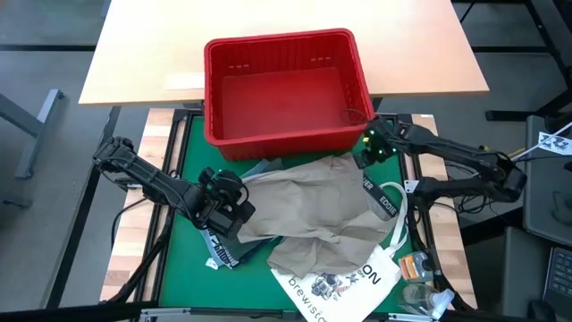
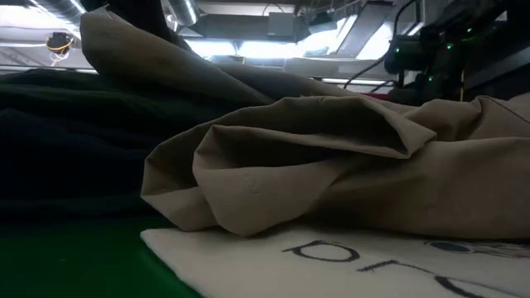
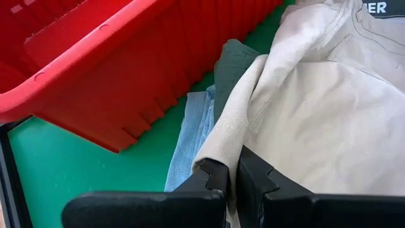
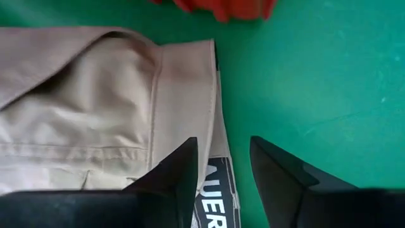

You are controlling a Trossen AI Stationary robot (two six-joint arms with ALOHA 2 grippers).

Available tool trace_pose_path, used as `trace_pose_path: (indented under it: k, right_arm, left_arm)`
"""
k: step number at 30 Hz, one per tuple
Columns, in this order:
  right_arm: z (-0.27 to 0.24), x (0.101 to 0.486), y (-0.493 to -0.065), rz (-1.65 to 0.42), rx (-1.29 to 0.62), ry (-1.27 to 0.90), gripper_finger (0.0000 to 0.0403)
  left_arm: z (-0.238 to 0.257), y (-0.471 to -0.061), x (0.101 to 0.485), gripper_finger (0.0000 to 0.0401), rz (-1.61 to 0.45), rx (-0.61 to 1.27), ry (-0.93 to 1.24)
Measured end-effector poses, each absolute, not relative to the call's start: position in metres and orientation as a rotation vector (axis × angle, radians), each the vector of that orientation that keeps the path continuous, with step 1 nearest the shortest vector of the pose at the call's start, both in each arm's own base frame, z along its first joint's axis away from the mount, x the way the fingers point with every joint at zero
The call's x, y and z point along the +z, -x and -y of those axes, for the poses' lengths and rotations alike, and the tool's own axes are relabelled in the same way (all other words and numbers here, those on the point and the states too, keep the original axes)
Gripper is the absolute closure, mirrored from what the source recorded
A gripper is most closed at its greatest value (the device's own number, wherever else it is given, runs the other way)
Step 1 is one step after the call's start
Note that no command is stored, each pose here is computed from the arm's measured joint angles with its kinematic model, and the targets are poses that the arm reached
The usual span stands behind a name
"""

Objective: Fold Laundry from Bin
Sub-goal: Fold the light brown shorts

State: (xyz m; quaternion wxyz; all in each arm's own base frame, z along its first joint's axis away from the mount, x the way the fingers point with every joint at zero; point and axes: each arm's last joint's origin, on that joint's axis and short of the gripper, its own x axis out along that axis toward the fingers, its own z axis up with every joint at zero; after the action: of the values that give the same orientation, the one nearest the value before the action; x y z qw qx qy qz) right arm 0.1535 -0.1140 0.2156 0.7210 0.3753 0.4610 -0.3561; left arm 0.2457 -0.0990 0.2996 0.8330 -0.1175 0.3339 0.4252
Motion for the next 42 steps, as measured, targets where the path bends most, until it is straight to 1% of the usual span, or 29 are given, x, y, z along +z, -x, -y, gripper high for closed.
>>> trace_pose_path:
  k: [10,13,18,24,34,38,42]
  right_arm:
    - [0.125,0.190,-0.167,-1.137,-0.775,-0.870,0.0260]
    - [0.127,0.186,-0.171,-1.145,-0.724,-0.876,0.0260]
    - [0.129,0.185,-0.177,-1.106,-0.642,-0.895,0.0260]
    - [0.128,0.184,-0.174,-1.143,-0.684,-0.882,0.0260]
    - [0.127,0.183,-0.174,-1.147,-0.675,-0.894,0.0260]
    - [0.126,0.182,-0.173,-1.158,-0.645,-0.903,0.0260]
    - [0.124,0.172,-0.168,-1.183,-0.597,-0.873,0.0260]
  left_arm:
    - [0.099,-0.246,0.300,0.0395,-0.700,0.900,0.260]
    - [0.099,-0.246,0.300,0.0395,-0.700,0.900,0.260]
    - [0.099,-0.246,0.300,0.0395,-0.700,0.900,0.260]
    - [0.099,-0.246,0.300,0.0395,-0.700,0.900,0.260]
    - [0.099,-0.246,0.300,0.0395,-0.700,0.900,0.260]
    - [0.099,-0.246,0.300,0.0395,-0.700,0.900,0.260]
    - [0.099,-0.246,0.300,0.0395,-0.700,0.900,0.260]
